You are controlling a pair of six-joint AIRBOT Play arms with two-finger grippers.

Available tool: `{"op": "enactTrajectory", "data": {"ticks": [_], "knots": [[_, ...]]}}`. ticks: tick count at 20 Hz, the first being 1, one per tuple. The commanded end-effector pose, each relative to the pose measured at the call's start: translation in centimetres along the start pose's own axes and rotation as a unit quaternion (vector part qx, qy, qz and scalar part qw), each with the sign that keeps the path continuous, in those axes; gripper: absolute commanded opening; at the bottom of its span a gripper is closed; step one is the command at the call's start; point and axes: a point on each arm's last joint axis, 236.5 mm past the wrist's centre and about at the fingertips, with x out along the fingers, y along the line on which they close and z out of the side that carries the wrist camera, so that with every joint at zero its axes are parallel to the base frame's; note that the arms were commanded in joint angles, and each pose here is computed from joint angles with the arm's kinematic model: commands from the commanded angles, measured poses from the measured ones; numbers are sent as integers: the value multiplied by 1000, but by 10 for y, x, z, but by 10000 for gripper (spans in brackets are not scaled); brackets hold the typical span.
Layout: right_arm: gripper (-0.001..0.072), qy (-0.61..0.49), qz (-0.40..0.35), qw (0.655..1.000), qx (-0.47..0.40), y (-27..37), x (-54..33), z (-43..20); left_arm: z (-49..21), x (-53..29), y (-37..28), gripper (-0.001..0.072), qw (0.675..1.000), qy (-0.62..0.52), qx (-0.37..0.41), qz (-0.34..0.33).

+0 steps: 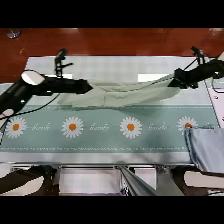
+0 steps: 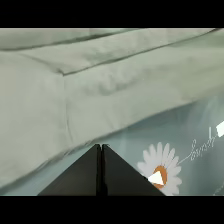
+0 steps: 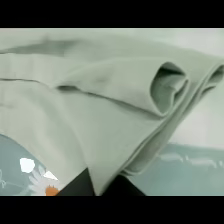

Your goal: Fold the shirts.

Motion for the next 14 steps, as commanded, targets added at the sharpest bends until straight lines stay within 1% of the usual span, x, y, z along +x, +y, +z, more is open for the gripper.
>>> {"op": "enactTrajectory", "data": {"ticks": [1, 4, 6, 11, 14], "knots": [[33, -58, -42, 997, -21, 9, -52, -41, -5, 56, -59, 18, 999, 3, 32, -22], [34, -101, -52, 993, -16, 20, -82, -78, -14, 108, -105, 18, 996, 40, 59, -57], [34, -130, -50, 990, -15, 30, -99, -94, -33, 142, -127, 18, 992, 86, 45, -76], [34, -154, -45, 987, -11, 40, -115, -103, -134, 199, -184, 19, 963, 240, 31, -116], [34, -155, -39, 987, -11, 43, -113, -101, -188, 209, -219, 19, 947, 287, 29, -144]]}}
